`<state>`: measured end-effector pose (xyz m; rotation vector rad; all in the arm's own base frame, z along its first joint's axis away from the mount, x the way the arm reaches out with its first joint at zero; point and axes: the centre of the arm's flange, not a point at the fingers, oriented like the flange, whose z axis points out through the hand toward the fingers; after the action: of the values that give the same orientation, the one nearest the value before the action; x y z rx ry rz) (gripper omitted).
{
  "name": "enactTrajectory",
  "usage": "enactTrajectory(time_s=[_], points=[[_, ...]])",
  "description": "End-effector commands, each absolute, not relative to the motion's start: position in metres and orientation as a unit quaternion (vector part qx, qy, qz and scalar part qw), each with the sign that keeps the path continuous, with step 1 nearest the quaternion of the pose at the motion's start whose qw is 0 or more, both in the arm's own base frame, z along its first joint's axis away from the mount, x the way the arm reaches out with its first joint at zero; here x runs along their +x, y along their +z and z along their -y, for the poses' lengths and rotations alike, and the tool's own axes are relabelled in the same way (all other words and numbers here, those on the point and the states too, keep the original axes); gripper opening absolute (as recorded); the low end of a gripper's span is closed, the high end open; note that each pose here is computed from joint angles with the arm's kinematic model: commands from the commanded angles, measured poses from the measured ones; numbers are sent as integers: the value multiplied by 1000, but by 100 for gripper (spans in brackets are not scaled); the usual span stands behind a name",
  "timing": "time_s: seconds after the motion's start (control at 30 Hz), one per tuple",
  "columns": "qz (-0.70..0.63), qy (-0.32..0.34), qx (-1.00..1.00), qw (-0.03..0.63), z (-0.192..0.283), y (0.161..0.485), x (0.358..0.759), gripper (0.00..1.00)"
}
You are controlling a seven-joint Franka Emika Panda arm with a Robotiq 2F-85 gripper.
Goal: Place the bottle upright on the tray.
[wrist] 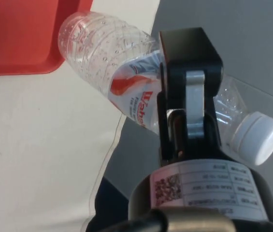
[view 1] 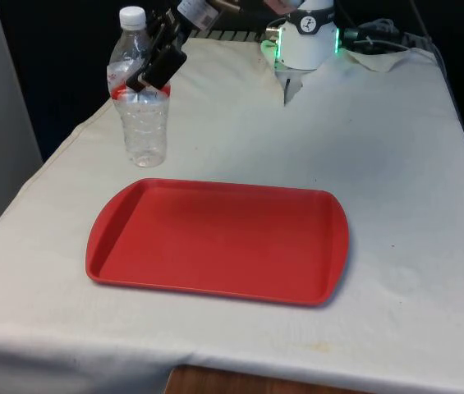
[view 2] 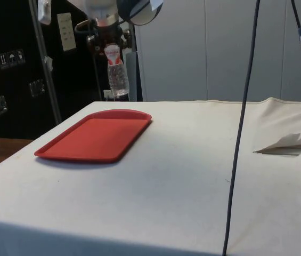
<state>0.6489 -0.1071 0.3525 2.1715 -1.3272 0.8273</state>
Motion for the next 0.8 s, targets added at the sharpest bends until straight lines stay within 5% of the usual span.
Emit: enactTrajectory(time_s=[0.0, 0.77], points=[[484, 308, 785, 233, 104, 353, 650, 33], [484, 312, 785, 229, 91, 351, 659, 33]])
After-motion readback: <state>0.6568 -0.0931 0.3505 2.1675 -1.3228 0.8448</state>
